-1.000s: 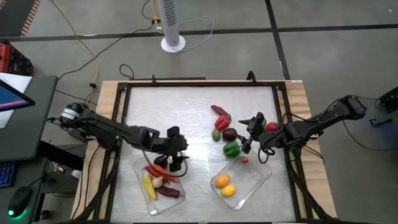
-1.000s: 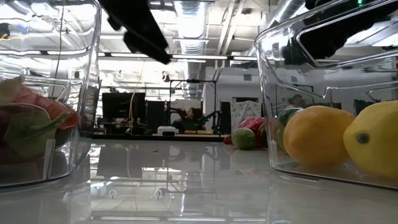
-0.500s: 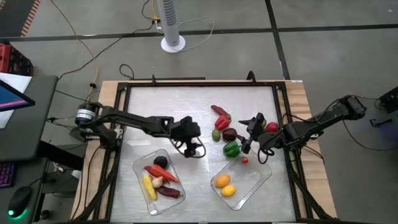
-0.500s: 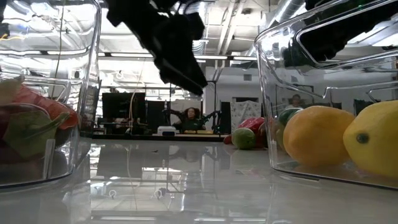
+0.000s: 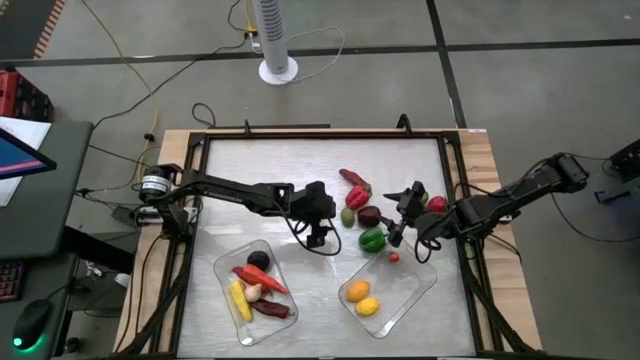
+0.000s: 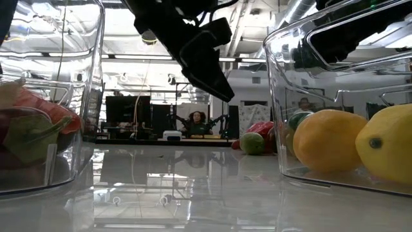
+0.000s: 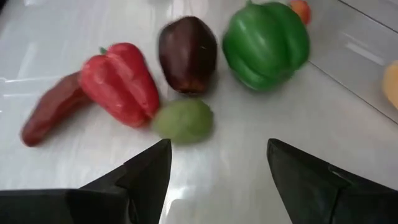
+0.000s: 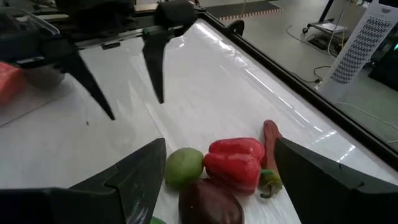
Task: Sort produce into baskets
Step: Put the red bell pepper into the left transparent bin
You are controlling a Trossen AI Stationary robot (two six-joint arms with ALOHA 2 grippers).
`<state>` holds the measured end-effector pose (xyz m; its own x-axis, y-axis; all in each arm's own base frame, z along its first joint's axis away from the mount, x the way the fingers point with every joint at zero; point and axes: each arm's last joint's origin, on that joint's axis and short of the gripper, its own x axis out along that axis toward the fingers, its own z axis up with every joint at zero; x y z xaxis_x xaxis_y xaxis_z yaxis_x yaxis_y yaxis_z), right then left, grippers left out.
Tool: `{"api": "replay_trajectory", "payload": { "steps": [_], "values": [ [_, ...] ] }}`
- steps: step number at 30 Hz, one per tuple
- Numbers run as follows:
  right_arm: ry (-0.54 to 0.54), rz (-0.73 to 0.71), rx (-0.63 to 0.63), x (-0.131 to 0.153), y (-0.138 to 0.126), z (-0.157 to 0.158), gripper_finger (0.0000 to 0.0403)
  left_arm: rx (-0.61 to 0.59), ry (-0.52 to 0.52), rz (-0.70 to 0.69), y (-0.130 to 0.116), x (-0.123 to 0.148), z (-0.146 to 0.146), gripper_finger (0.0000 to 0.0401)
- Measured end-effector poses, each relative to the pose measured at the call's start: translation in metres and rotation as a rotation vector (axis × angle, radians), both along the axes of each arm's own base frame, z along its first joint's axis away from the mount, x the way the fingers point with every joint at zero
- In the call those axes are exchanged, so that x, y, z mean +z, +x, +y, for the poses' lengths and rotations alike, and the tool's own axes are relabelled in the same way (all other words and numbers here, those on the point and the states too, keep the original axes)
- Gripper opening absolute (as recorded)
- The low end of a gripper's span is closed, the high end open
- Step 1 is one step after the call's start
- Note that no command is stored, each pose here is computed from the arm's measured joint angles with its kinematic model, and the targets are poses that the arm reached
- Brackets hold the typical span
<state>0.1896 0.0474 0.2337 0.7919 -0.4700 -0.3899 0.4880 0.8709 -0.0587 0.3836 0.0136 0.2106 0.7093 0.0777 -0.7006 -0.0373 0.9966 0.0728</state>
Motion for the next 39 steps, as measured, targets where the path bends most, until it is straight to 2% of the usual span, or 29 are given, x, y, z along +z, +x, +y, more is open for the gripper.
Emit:
{"api": "replay_trajectory", "payload": {
  "steps": [12,15,18,21,24,32,39],
  "values": [
    [-0.001,0.002,-0.005,-0.001,0.003,-0.002,0.0324,0.02,-0.035,-0.049,0.002,0.004,0.006,0.0252],
    [-0.003,0.019,-0.002,-0.005,0.006,0.0,0.0324,-0.012,-0.056,-0.043,-0.001,0.009,0.001,0.0251],
    [-0.005,0.033,-0.009,-0.009,0.01,-0.001,0.0324,-0.051,0.0,-0.072,-0.007,0.021,-0.011,0.0251],
    [0.009,0.034,-0.006,-0.01,0.014,-0.003,0.0324,-0.072,0.077,-0.12,-0.017,0.032,-0.022,0.0251],
    [0.032,0.026,0.002,-0.011,0.018,-0.006,0.0324,-0.06,0.112,-0.165,-0.031,0.038,-0.026,0.0251],
    [0.054,0.023,-0.025,-0.012,0.02,-0.014,0.0324,0.01,0.102,-0.229,-0.076,0.038,-0.022,0.0251],
    [0.067,0.027,-0.029,-0.012,0.02,-0.016,0.0324,0.081,0.102,-0.343,-0.11,0.037,-0.019,0.0251]
  ]
}}
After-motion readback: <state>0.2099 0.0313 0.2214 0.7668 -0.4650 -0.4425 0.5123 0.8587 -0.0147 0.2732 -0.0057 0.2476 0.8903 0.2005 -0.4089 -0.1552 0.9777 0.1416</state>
